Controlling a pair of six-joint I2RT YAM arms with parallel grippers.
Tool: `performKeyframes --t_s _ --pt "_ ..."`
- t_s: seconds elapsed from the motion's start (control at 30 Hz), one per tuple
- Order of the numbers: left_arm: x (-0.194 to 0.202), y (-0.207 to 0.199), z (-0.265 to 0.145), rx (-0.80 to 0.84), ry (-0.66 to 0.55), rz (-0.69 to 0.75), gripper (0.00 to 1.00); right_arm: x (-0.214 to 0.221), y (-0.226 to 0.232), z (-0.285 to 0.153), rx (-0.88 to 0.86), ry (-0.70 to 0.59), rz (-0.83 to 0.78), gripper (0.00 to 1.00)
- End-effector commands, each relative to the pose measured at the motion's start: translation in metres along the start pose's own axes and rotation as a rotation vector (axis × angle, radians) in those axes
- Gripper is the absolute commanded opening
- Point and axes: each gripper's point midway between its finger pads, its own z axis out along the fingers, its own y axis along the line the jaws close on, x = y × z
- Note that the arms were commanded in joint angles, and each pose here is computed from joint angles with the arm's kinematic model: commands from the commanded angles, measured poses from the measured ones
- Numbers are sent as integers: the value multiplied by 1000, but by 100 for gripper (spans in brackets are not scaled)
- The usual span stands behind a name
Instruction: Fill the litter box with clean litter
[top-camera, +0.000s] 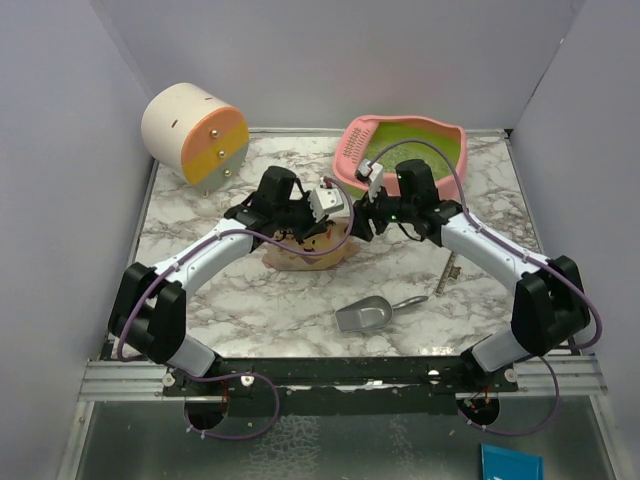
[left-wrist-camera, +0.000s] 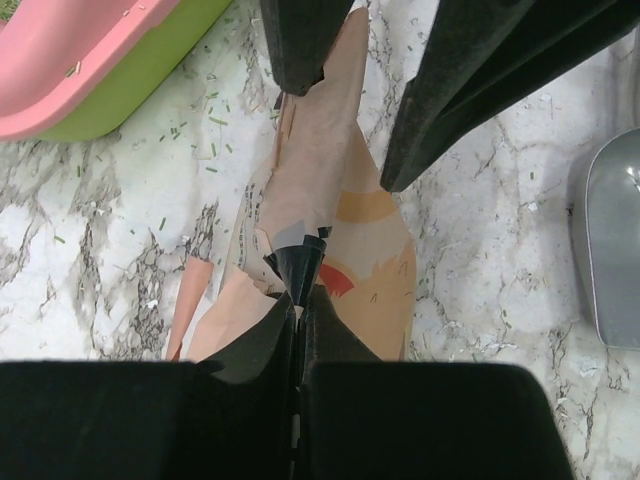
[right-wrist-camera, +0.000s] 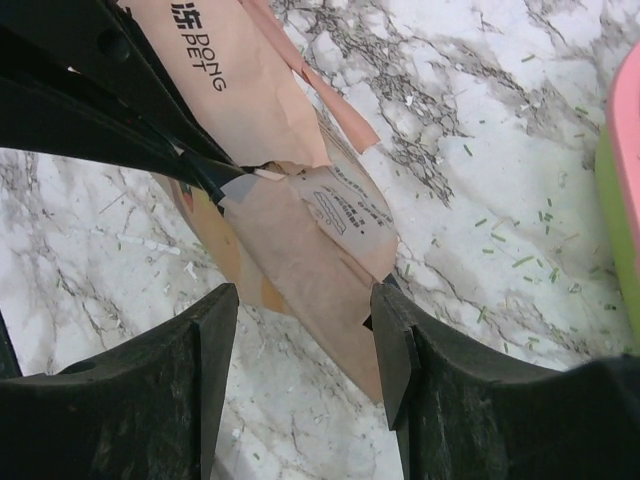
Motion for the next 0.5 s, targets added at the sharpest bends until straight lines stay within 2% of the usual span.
performKeyframes --t_s 0.0,0.1,0.13,0.23,0.27,0.43,0.47 --pt "-81 8 -27 -54 -249 162 0 -12 1 13 -51 -48 -82 56" --pt "-82 7 -26 -42 -250 162 0 -7 -4 18 -38 -43 -96 55" --pt "-82 6 -26 -36 -249 164 0 -6 -4 19 -34 -51 -99 49" --pt "-82 7 -25 -36 -245 164 0 1 -8 22 -17 -32 -80 5" --pt "-82 8 -24 -36 -241 163 0 2 -12 22 4 -22 -67 1" --pt "-72 19 -24 -88 -185 159 0 11 -38 8 202 28 48 1" --pt "-69 22 -24 -105 -167 157 3 10 -41 4 230 24 65 1"
